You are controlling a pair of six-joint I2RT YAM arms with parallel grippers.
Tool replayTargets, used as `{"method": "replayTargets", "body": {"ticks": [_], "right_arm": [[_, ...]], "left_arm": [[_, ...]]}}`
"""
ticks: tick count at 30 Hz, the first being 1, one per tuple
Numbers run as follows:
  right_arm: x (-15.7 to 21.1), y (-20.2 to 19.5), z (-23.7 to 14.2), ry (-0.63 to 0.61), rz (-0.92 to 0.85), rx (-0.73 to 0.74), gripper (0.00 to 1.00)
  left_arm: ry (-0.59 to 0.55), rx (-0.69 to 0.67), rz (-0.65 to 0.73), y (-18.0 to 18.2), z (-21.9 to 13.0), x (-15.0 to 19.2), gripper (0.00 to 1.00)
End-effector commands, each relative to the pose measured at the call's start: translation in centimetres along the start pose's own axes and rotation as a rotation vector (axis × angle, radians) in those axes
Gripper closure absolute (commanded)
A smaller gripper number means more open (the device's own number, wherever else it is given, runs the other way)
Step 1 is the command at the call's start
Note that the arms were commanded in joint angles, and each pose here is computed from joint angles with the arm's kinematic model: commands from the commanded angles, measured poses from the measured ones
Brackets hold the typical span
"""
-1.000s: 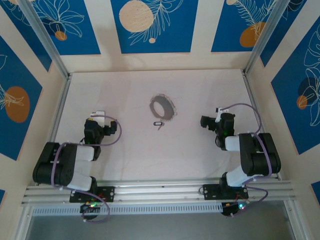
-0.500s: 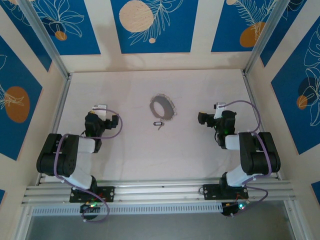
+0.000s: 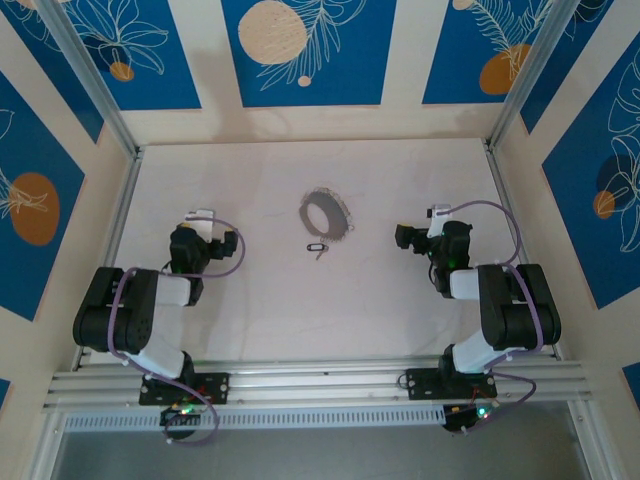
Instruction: Put the keys on the keyring
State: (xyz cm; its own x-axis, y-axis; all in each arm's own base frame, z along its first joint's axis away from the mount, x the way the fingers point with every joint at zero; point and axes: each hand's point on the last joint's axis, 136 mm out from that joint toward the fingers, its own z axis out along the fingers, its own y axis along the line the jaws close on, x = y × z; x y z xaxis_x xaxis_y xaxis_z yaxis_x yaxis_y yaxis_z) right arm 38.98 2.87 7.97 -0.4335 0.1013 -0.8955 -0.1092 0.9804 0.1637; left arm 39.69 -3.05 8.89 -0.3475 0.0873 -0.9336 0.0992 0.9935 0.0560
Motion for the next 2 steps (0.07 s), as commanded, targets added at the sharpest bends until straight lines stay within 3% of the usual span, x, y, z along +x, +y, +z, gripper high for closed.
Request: {"method": "replayTargets", "body": {"ticks": [1, 2], "right_arm": [[-1.44, 0.29, 0.01, -0.045, -0.035, -0.012, 0.01], [-1.5, 0.33, 0.03, -0.047, -0.036, -0.014, 0.01]], "left_arm": [[-0.008, 0.002, 0.011, 0.28, -0.05, -0.12, 0.0], [-0.01, 0.002, 0.012, 0.27, -0.07, -0.12, 0.0]]}}
